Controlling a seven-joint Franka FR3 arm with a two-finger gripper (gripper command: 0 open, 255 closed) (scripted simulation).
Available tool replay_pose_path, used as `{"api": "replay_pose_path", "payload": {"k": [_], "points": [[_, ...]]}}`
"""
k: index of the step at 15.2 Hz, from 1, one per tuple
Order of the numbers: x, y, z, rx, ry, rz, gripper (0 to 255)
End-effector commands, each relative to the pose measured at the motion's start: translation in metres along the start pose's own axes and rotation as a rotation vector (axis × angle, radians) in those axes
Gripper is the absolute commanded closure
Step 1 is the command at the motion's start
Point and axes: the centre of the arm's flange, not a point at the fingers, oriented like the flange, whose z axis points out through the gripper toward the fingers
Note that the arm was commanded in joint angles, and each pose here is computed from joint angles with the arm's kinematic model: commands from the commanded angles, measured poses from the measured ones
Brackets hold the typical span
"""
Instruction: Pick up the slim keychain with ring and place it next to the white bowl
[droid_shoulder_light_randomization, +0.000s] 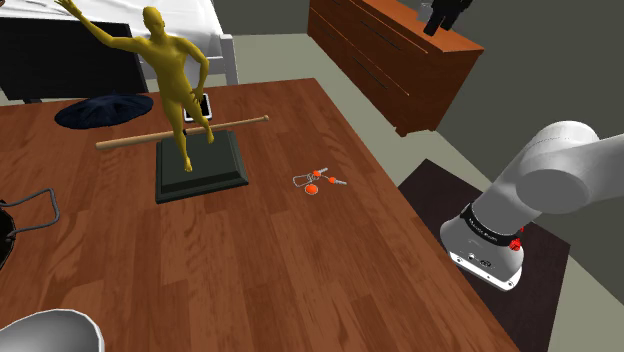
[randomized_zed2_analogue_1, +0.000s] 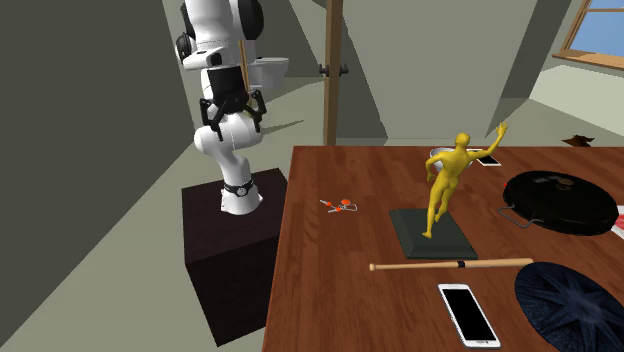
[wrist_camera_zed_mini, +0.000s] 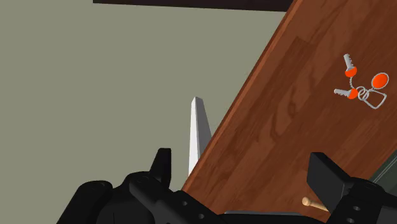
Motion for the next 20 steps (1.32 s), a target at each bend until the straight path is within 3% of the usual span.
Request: {"api": "replay_pose_path", "payload": {"k": [1, 11, 20], "points": [[0.000, 0.000, 0.000, 0.000, 0.000, 0.000, 0], [0.024, -0.090, 0.096, 0.001, -0.054, -0.269, 0], [0.019, -0.173, 0.184, 0.002, -0.102, -0.512, 0]]}}
